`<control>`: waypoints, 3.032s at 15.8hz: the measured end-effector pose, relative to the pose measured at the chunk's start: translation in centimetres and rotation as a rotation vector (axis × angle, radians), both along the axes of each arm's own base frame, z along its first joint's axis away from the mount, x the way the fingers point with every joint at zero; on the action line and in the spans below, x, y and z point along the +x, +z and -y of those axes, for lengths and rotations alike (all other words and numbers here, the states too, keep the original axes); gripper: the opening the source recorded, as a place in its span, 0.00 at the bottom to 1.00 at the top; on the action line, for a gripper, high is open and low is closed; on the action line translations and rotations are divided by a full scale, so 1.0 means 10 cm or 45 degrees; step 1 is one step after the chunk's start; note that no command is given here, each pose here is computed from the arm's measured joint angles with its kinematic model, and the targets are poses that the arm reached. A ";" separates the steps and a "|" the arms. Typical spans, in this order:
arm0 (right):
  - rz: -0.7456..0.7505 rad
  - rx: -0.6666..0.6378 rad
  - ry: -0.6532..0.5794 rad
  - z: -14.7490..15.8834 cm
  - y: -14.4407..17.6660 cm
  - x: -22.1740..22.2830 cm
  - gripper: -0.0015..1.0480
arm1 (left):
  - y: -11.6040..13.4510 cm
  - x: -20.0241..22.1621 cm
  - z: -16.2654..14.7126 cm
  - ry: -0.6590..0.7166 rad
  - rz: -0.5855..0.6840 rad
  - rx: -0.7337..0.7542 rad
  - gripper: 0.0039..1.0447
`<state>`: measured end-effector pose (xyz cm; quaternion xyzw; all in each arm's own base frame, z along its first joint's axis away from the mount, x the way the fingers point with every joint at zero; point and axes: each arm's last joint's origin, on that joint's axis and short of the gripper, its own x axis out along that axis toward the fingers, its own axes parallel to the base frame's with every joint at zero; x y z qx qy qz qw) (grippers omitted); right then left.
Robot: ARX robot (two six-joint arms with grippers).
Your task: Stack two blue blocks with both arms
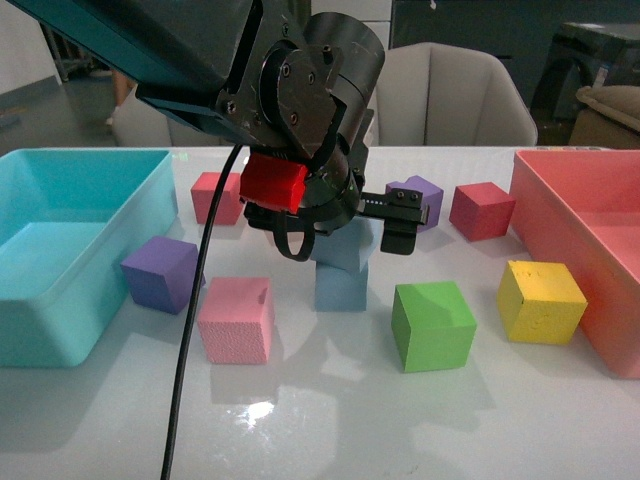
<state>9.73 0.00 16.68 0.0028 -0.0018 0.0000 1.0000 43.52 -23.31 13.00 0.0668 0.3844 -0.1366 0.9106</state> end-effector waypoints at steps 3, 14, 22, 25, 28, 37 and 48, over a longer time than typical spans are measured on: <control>0.000 0.000 0.000 0.00 0.00 0.00 0.94 | 0.14 -0.02 -0.05 0.004 0.048 -0.015 0.94; 0.000 0.000 0.000 0.00 0.00 0.00 0.94 | 1.57 -0.89 -0.53 -0.002 0.850 -0.165 0.89; 0.000 0.000 0.000 0.00 0.00 0.00 0.94 | 0.88 -2.03 -1.82 0.350 1.002 -0.167 0.03; 0.000 0.000 0.000 0.00 0.00 0.00 0.94 | 0.77 -2.26 -1.99 0.374 1.011 -0.166 0.01; 0.000 0.000 0.000 0.00 0.00 0.00 0.94 | 0.63 -2.48 -2.10 0.354 0.995 -0.170 0.01; 0.000 0.000 0.000 0.00 0.00 0.00 0.94 | 0.44 -2.92 -2.33 0.356 0.995 -0.174 0.01; 0.000 0.000 0.000 0.00 0.00 0.00 0.94 | 0.41 -3.17 -2.33 0.355 1.027 -0.179 0.01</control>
